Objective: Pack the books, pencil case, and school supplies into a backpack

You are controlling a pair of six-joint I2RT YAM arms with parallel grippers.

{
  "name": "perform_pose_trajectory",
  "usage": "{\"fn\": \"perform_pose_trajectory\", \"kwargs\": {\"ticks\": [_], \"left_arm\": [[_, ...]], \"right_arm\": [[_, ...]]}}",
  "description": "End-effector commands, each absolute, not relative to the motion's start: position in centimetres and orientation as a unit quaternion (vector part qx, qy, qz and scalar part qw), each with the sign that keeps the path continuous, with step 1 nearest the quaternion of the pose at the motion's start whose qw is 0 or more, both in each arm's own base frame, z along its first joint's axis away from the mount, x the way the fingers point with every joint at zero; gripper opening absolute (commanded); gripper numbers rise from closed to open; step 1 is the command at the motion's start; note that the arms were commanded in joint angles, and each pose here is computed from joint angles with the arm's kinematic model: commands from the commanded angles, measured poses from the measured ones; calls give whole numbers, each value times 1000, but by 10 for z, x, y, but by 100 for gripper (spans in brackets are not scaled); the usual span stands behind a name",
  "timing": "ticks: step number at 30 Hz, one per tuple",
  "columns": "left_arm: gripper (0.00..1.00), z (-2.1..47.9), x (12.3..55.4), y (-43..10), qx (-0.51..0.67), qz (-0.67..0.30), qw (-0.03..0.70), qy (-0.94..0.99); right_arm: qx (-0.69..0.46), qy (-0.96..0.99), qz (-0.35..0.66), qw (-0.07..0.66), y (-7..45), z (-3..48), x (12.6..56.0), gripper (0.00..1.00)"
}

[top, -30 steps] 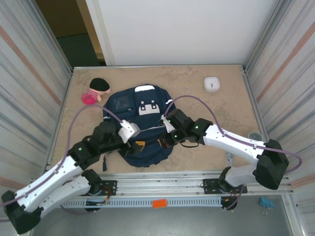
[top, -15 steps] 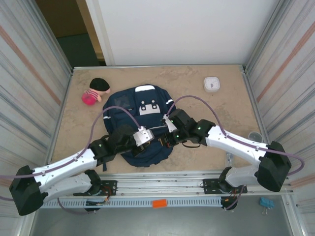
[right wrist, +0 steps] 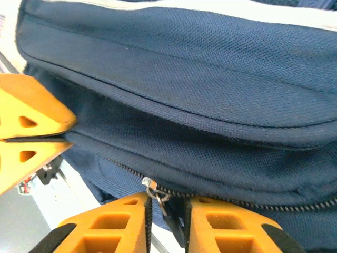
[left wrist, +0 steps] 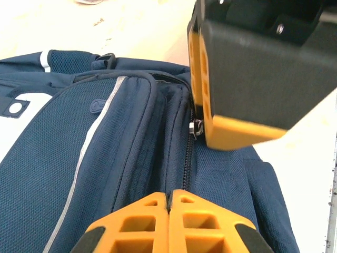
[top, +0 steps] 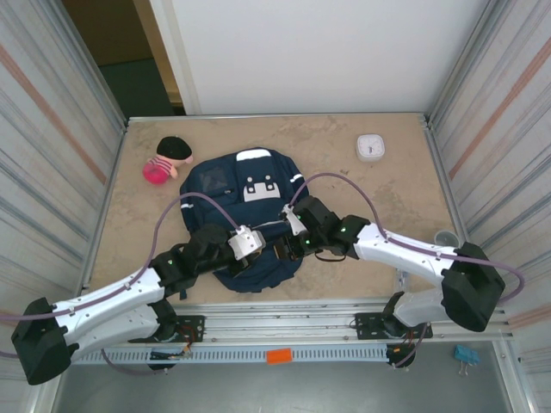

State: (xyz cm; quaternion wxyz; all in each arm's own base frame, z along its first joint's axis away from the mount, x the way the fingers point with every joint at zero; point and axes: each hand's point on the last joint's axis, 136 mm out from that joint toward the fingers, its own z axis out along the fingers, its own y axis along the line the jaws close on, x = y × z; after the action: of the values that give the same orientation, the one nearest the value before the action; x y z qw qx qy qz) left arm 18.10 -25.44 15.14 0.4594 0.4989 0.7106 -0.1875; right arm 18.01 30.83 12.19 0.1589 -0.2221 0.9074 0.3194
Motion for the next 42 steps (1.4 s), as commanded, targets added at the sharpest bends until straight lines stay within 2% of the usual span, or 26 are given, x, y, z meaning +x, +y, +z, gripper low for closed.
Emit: {"fn": "perform_pose_trajectory", "kwargs": {"ticks": [1,3,5,7,11,15,21,22,26,28,31,34,42], "left_arm": [[0,185,182,-268,483,-228,507,677],[0,187,182,-268,480,-228,509,677],[0,187,185,-263,475,-216,511,683],[0,185,190,-254,465,-192,512,696],[0,181,194,-236,456,-149,500,721],[0,173,193,-220,455,-121,482,738],[0,172,188,-223,459,-138,481,735],[5,174,183,-229,470,-154,476,728],[47,191,175,-252,481,-211,466,712],[61,198,178,-263,480,-223,464,710],[70,200,190,-274,486,-204,468,709],[74,201,196,-287,502,-199,468,700],[76,172,192,-305,540,-207,417,701]], "right_arm": [[-219,908,320,159,314,113,180,24],[-214,913,308,161,311,108,183,20],[-209,918,292,168,305,108,186,8],[-199,926,265,178,293,109,190,1],[-152,946,208,196,248,114,205,0],[-118,947,210,213,216,125,216,0],[-122,938,245,210,216,131,218,0],[-133,933,263,208,224,135,215,0],[-188,906,305,224,252,156,201,0],[-199,901,311,227,259,162,197,0],[-208,899,313,226,264,167,192,0],[-212,896,319,225,269,169,190,0],[-218,887,335,231,275,177,188,0]]}}
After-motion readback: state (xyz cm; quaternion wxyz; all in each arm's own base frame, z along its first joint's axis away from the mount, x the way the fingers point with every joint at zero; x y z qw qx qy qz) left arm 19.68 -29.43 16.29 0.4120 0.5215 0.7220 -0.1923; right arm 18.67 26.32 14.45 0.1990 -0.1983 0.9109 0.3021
